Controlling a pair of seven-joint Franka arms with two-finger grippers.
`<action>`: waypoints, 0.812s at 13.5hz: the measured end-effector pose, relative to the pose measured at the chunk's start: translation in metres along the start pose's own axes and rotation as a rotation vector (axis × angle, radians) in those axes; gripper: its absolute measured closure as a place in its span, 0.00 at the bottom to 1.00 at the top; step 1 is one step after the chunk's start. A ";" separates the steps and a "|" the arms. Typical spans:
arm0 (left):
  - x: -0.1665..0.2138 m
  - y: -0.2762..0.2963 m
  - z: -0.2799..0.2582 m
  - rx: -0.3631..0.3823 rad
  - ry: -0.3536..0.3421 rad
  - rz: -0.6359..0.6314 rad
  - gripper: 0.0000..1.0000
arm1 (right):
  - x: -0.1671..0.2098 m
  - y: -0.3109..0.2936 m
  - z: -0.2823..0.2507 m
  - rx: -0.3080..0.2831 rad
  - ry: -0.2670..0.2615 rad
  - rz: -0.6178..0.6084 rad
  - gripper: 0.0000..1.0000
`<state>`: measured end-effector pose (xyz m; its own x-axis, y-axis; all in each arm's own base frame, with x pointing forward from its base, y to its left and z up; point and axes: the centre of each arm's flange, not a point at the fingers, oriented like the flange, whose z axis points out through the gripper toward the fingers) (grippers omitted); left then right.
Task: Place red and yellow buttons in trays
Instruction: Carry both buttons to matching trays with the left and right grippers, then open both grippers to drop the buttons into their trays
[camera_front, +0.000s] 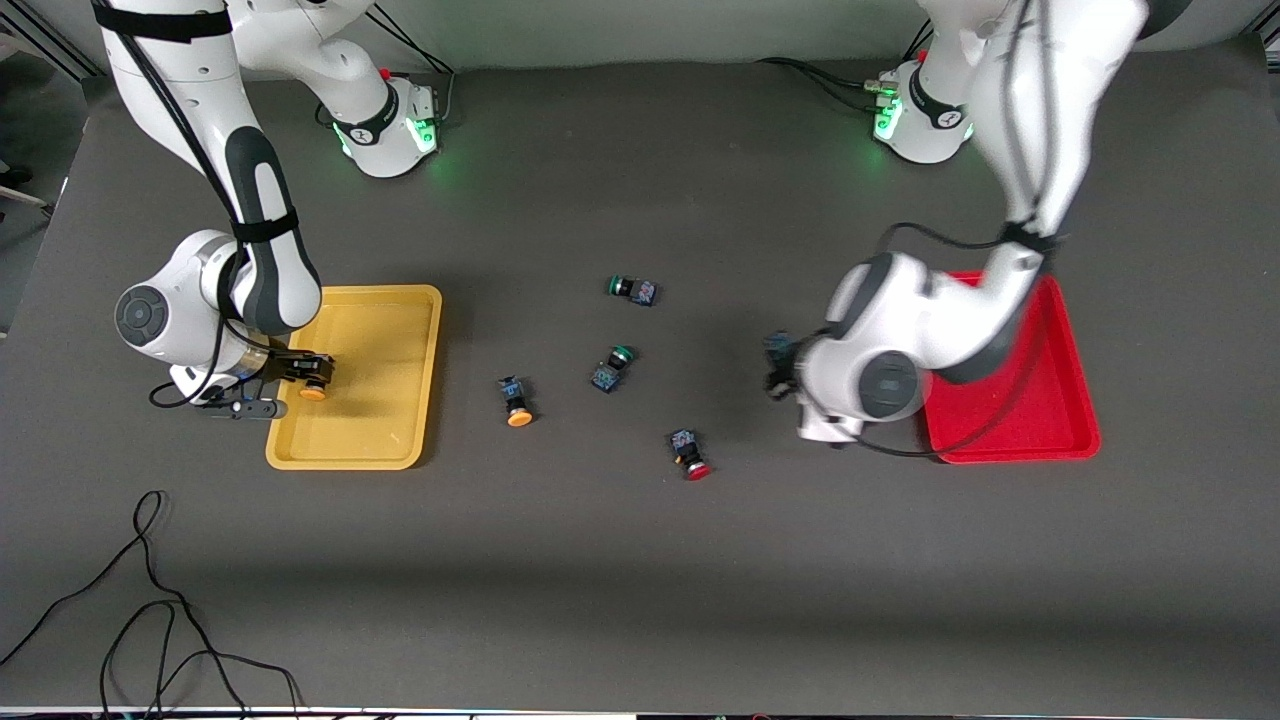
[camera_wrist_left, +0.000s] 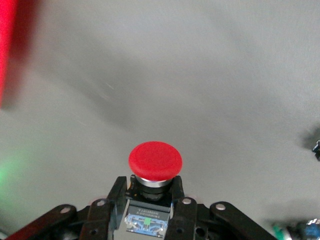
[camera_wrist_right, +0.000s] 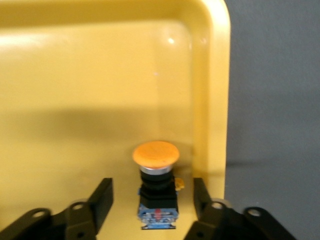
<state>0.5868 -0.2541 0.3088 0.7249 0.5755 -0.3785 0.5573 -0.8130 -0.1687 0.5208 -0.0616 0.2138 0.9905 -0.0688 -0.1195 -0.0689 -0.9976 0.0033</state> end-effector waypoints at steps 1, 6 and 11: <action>0.014 -0.022 -0.021 0.001 0.014 0.059 0.59 | 0.004 -0.005 -0.009 0.023 -0.020 -0.007 0.13; 0.074 -0.135 -0.056 0.076 0.137 0.336 0.59 | 0.029 -0.063 -0.116 0.039 -0.093 -0.027 0.00; 0.114 -0.192 0.014 0.078 0.199 0.415 0.59 | 0.011 -0.183 -0.158 0.058 -0.042 -0.015 0.00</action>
<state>0.5564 -0.0333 0.2852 0.9480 0.2000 -0.2478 0.1773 -0.9779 -0.1109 0.5635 0.1197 0.3683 0.9856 -0.0526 -0.1606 -0.0623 -0.9965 -0.0558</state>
